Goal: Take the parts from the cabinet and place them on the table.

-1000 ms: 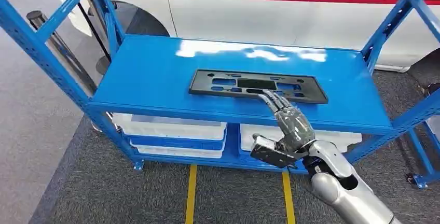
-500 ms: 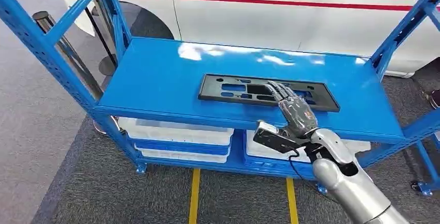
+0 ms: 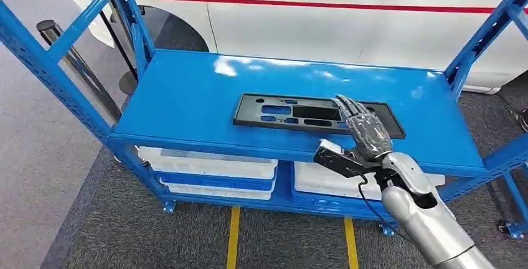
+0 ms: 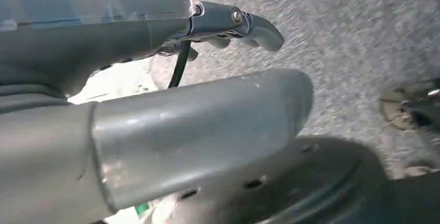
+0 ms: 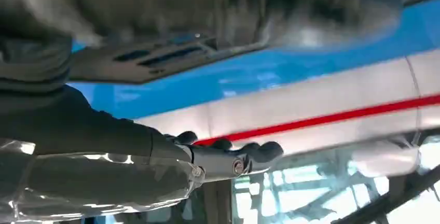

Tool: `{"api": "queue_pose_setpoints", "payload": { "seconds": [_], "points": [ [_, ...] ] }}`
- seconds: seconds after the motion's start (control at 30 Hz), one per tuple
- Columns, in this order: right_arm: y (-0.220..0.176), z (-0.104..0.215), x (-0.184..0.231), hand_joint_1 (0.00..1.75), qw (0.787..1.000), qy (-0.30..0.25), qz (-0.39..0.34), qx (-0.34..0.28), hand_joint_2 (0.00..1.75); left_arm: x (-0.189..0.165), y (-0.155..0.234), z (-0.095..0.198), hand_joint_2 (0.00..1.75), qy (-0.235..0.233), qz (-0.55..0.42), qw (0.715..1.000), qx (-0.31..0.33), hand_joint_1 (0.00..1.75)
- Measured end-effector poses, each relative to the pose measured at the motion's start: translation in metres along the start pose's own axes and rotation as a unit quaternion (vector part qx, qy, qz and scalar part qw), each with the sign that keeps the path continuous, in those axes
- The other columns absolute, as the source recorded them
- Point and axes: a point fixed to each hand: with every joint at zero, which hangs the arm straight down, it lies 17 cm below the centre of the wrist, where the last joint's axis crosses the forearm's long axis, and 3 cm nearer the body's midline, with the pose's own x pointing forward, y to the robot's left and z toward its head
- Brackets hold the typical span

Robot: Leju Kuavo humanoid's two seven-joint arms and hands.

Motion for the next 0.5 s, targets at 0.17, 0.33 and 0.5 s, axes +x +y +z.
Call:
{"api": "queue_pose_setpoints", "payload": {
  "seconds": [0.17,0.33,0.5],
  "points": [
    [0.009,0.005,-0.007,0.0,1.0,0.01,0.0,0.007,1.75,-0.001,0.0,0.0,0.0,0.002,0.0,1.0,0.001,0.0],
    [0.022,0.012,-0.013,0.0,1.0,0.019,-0.004,0.019,1.75,-0.002,0.0,0.0,0.0,0.002,0.0,1.0,0.001,0.0],
    [0.021,0.012,-0.016,0.0,1.0,0.023,-0.004,0.019,1.75,0.0,-0.001,0.0,0.0,0.001,0.0,1.0,0.0,0.0]
  ]
}}
